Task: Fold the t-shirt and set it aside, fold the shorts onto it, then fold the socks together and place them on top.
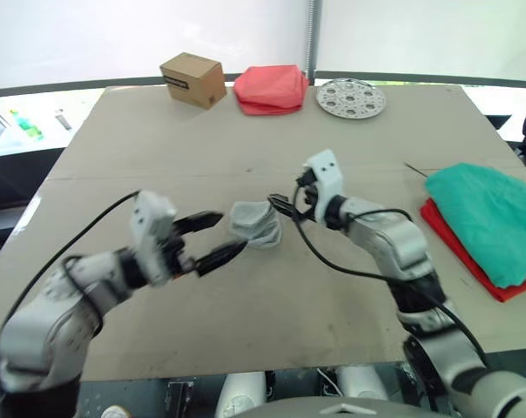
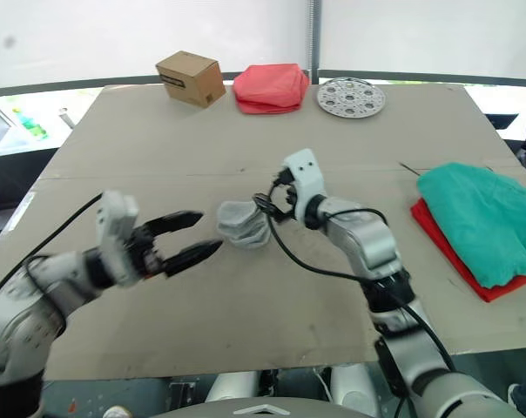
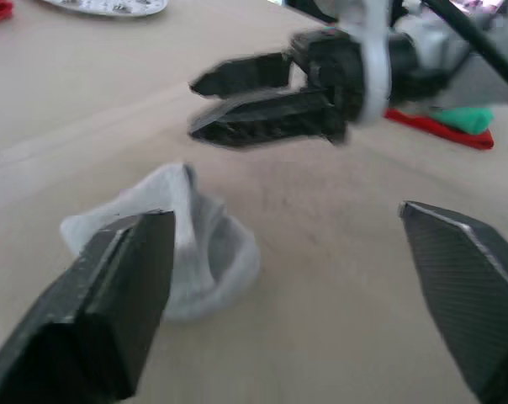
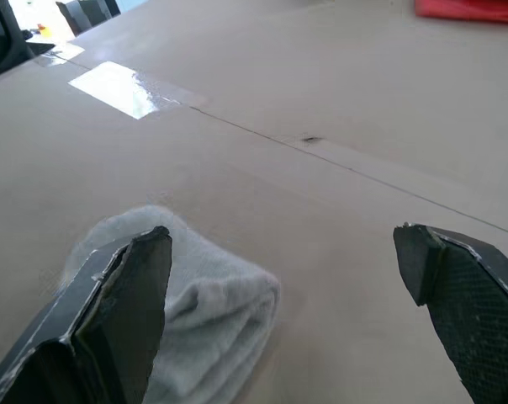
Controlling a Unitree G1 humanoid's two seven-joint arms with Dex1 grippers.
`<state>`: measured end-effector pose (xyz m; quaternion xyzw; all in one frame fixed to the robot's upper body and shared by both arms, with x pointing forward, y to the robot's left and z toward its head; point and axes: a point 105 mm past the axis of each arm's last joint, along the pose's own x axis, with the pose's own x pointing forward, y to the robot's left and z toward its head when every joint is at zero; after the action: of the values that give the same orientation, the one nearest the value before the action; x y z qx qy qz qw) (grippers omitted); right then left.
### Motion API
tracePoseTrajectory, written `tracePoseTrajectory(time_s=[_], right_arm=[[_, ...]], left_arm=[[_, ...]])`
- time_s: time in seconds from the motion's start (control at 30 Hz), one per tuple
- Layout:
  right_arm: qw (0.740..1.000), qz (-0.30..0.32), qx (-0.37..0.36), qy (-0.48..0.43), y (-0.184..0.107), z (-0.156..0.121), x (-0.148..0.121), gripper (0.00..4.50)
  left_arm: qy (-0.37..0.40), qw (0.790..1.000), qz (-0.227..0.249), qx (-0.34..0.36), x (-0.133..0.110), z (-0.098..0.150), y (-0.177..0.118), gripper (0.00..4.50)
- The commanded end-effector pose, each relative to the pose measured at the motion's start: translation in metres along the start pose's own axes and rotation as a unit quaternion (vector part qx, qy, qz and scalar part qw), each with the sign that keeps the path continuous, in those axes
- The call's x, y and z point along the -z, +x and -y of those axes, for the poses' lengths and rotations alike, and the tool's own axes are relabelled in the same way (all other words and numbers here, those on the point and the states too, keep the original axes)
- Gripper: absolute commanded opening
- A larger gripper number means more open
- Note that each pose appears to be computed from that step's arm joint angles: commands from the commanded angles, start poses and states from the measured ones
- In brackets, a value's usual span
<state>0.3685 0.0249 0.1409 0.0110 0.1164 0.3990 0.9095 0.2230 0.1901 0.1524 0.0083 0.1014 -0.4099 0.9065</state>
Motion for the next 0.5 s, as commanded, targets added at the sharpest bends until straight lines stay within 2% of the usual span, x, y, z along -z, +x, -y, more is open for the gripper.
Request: tracePoseTrajectory(time_s=[0.03, 0.2, 0.33, 0.37, 0.4, 0.43, 0.5], right_arm=[[1.0, -0.009, -0.012, -0.004, 0.019, -0.002, -0.001, 4.5], [0.985, -0.108, -0.121, -0.066, 0.017, -0.022, 0.046, 4.5], [0.972, -0.152, -0.13, -0.124, 0.015, -0.02, 0.068, 4.5], [0.97, -0.158, -0.127, -0.136, 0.016, -0.019, 0.07, 3.97], [0.969, -0.159, -0.125, -0.142, 0.017, -0.019, 0.071, 3.73], [0.97, -0.154, -0.126, -0.141, 0.016, -0.02, 0.07, 3.29], [0.97, -0.145, -0.132, -0.144, 0.012, -0.021, 0.069, 2.29]], left_arm=[[0.027, 0.999, 0.009, -0.022, -0.002, 0.01, -0.017, 4.46], [0.019, 0.999, 0.001, -0.05, 0.007, 0.016, -0.035, 4.46], [0.02, 0.998, -0.016, -0.049, 0.013, 0.018, -0.043, 4.46], [0.022, 0.998, -0.018, -0.049, 0.014, 0.017, -0.044, 4.5], [0.023, 0.998, -0.019, -0.05, 0.014, 0.017, -0.044, 4.5], [0.026, 0.998, -0.019, -0.044, 0.014, 0.017, -0.043, 4.5], [0.03, 0.999, -0.016, -0.034, 0.012, 0.019, -0.04, 4.5]])
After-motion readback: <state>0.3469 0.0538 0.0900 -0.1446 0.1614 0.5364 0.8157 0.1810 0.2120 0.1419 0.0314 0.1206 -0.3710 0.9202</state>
